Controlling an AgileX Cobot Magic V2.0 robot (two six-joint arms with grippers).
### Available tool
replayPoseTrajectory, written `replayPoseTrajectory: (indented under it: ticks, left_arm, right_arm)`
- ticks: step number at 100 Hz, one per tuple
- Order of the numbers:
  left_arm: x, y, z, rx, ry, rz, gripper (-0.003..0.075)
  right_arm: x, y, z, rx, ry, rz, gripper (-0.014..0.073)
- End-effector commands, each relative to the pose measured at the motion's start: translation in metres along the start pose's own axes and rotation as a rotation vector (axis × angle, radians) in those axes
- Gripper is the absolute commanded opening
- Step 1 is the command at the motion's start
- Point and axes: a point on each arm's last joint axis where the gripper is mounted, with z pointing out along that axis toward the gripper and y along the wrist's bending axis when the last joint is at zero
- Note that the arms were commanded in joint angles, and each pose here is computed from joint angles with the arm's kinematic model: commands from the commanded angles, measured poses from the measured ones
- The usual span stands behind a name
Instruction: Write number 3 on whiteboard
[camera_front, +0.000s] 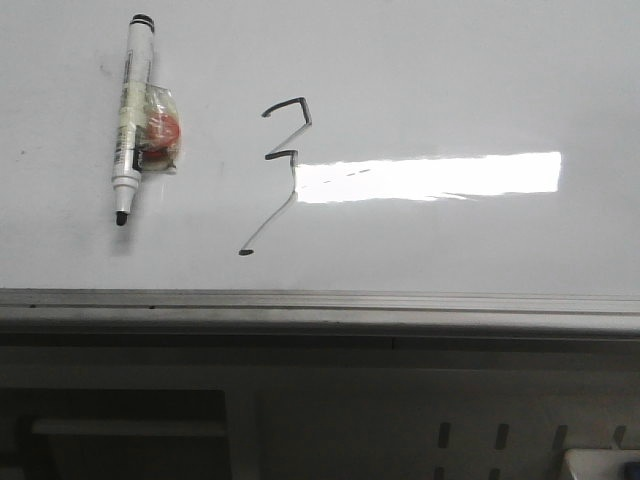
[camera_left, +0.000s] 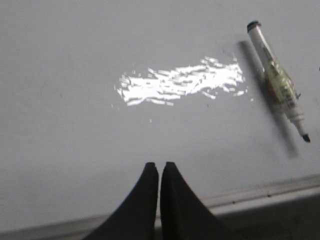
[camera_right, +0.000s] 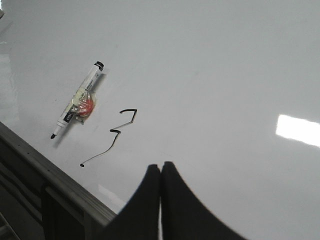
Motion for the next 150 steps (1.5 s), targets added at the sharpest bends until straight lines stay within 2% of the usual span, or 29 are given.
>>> replayPoseTrajectory:
  ticks: [1,19,111,133,141,145,150]
  left_arm:
    - [0.013,0.0,0.0,-0.013,0.04,-0.079,-0.002]
    - [0.023,-0.002,-0.001,-0.003,0.161,-0.136,-0.002]
    - [0.023,-0.002,-0.001,-0.003,0.161,-0.136,-0.002]
    - [0.023,-0.002,-0.001,-0.003,0.161,-0.136,-0.002]
    - [0.023,-0.002,-0.001,-0.003,0.161,-0.136,-0.002]
    - [0.023,-0.002,-0.001,-0.003,0.161,-0.136,-0.002]
    - [0.023,-0.002,-0.001,-0.003,0.161,-0.136,-0.002]
  right_arm:
    - [-0.012,-0.006,0.0,0.055,-0.059,0.0,-0.0064]
    - [-0.012,-0.006,0.0,0.056,-0.06,0.0,-0.0064]
    - [-0.012,-0.006,0.0,0.058,-0.061,0.0,-0.0064]
    - [0.001,-0.005,0.001,0.055,-0.026,-0.017,-0.0064]
    - [0.007,-0.008,0.001,0.107,-0.041,-0.147,-0.0064]
    - [0.011,-0.01,0.001,0.142,-0.055,-0.139,-0.0064]
    - [0.017,-0.012,0.001,0.169,-0.06,-0.053,-0.0064]
